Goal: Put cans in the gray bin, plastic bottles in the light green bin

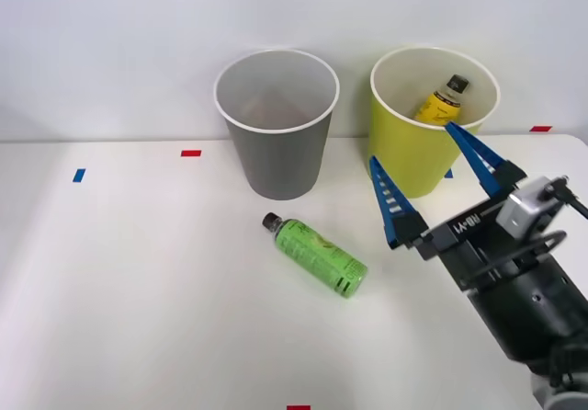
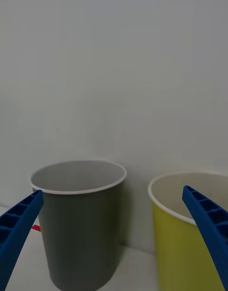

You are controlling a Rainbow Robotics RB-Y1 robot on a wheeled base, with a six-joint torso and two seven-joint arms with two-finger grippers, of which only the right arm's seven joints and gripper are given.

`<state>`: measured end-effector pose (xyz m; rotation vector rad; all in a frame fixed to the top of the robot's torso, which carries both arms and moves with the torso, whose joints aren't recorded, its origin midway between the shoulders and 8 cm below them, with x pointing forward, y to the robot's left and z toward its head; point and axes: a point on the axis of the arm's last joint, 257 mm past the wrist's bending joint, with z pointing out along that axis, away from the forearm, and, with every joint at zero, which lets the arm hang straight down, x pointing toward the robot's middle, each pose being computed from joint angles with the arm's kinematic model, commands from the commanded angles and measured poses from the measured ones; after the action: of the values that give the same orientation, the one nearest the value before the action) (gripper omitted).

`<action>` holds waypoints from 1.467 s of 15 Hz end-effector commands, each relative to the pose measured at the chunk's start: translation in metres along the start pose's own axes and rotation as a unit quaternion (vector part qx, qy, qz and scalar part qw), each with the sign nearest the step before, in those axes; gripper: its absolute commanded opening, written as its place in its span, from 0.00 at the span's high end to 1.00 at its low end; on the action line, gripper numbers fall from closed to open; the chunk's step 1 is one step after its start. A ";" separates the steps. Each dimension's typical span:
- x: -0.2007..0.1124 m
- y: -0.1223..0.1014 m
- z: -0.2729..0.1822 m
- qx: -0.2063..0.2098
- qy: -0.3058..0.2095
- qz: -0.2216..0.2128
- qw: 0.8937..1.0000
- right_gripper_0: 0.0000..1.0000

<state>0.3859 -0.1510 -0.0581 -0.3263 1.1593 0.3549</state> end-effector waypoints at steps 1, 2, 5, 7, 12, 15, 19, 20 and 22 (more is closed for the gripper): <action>0.014 -0.020 -0.040 0.047 0.026 -0.007 0.999 0.00; 0.021 -0.023 -0.051 0.060 0.038 -0.004 0.997 0.00; 0.042 -0.034 -0.090 0.117 0.074 0.007 0.990 0.00; 0.054 -0.036 -0.112 0.150 0.095 0.024 0.984 0.00; 0.064 -0.034 -0.137 0.191 0.117 -0.001 0.974 0.00; 0.067 -0.035 -0.148 0.195 0.133 -0.026 0.971 0.00; 0.069 -0.037 -0.159 0.191 0.149 -0.049 0.969 0.00; 0.071 -0.040 -0.164 0.194 0.153 -0.040 0.968 0.00; 0.071 -0.037 -0.174 0.200 0.154 -0.033 0.967 0.00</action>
<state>0.2907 -0.2461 -0.1788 -0.0862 1.4712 0.0062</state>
